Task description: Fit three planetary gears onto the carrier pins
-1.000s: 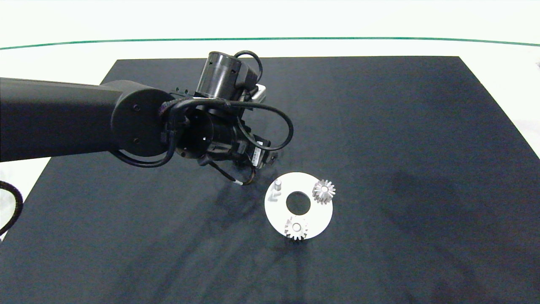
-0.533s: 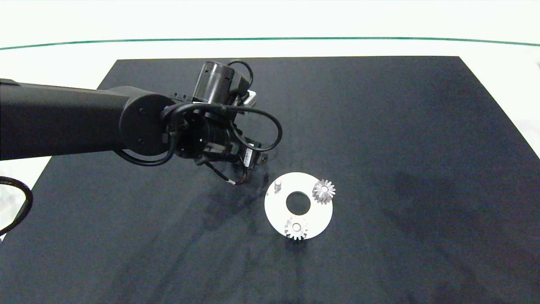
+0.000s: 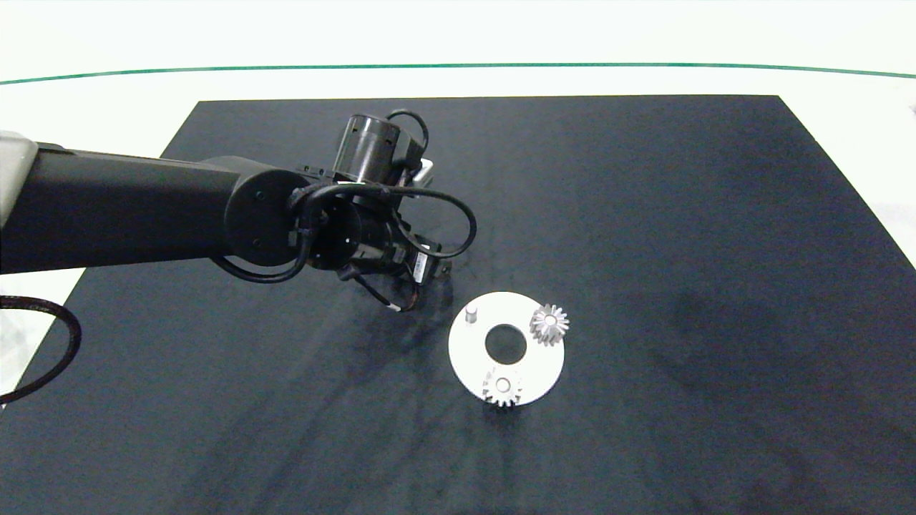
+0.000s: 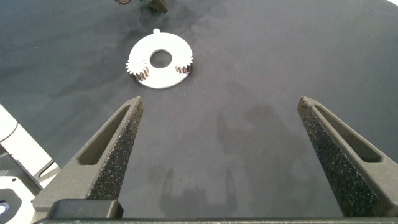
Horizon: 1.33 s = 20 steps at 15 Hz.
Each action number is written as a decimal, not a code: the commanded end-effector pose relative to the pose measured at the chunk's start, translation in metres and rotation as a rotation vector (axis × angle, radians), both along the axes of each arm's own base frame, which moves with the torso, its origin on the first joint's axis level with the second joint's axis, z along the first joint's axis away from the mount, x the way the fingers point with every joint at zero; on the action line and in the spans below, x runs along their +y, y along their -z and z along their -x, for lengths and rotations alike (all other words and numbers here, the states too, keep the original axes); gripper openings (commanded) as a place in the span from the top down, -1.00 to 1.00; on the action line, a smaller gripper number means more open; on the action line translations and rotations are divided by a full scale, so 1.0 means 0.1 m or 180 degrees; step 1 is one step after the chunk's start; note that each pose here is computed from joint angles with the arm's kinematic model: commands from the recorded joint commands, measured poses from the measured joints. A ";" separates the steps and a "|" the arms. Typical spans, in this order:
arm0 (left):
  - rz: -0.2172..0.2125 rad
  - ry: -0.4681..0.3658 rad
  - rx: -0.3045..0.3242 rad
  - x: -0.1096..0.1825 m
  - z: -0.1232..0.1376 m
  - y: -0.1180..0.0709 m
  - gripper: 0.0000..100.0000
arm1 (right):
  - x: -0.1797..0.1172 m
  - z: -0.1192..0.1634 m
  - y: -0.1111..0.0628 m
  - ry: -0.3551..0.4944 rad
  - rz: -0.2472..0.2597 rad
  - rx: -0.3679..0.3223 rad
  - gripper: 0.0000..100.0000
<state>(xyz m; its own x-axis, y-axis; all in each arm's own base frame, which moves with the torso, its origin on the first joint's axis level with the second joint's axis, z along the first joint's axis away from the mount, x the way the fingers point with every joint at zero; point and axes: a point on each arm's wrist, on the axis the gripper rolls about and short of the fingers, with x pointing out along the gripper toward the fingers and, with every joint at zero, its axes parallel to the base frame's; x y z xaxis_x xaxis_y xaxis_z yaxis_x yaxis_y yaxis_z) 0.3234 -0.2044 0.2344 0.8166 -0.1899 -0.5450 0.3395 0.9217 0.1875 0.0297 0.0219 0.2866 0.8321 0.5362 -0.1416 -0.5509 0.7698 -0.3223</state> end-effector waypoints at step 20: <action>-0.0040 -0.0107 0.0050 0.12 -0.03 0.13 -0.48 | -0.02 0.03 0.00 -0.0005 0.0016 -0.0049 -1.00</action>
